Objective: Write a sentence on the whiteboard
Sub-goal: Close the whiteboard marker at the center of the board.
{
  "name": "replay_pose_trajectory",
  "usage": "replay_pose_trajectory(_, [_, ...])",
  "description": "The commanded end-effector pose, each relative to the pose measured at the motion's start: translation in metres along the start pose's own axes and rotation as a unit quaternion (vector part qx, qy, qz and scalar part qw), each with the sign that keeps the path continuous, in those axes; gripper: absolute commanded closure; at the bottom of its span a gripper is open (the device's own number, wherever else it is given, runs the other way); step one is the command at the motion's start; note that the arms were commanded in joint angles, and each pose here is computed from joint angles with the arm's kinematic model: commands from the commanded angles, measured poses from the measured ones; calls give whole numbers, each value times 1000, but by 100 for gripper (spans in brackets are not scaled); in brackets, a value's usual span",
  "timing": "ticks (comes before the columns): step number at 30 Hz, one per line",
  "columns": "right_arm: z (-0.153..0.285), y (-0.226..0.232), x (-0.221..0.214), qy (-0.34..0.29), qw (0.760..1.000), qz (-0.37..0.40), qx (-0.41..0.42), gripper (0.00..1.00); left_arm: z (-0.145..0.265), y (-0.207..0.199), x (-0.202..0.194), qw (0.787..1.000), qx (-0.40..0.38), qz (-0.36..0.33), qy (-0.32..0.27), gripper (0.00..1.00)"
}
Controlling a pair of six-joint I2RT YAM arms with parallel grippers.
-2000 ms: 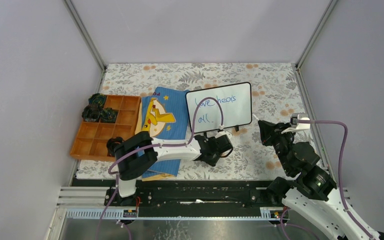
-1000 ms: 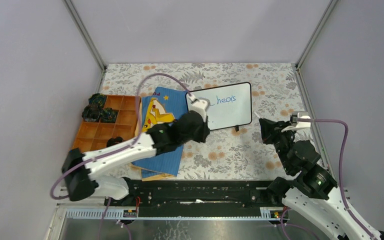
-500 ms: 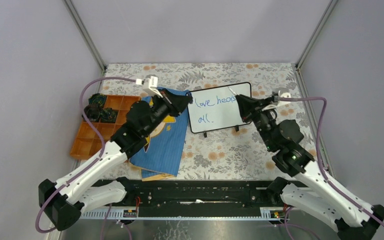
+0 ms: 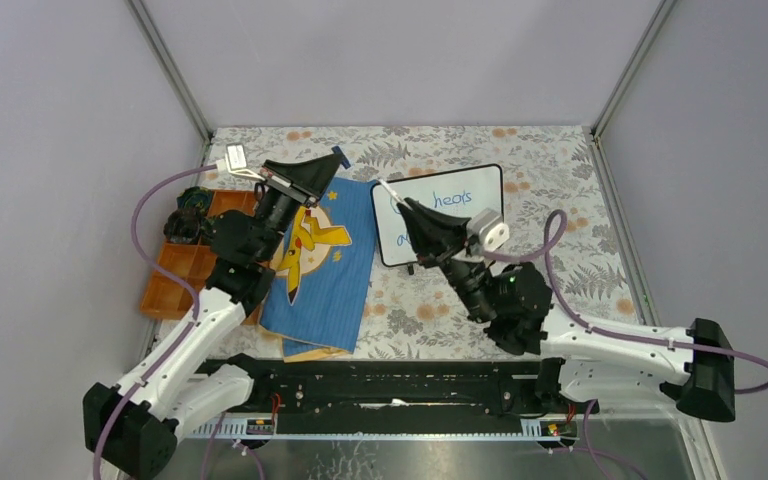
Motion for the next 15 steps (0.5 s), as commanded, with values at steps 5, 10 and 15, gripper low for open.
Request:
replay_pose_trajectory(5, [-1,13,17,-89,994,65,-21,100,7,-26,9,988,-113,100,19,100])
replay_pose_trajectory(10, [4,21,6,-88,992,92,-20,100,15,-31,8,987,-120,105,34,100])
replay_pose_trajectory(15, [13,33,-1,-101,984,142,-25,100,22,-31,6,987,-116,106,39,100])
Point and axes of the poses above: each gripper's point midway between its finger pads, its own z axis back along the fingers, its own y axis along the line the jaws close on, x = y × z, the point moved 7 cm from there along z, back along the fingers, and after that the axes turned 4 degrees about z, right-handed, at the moved point
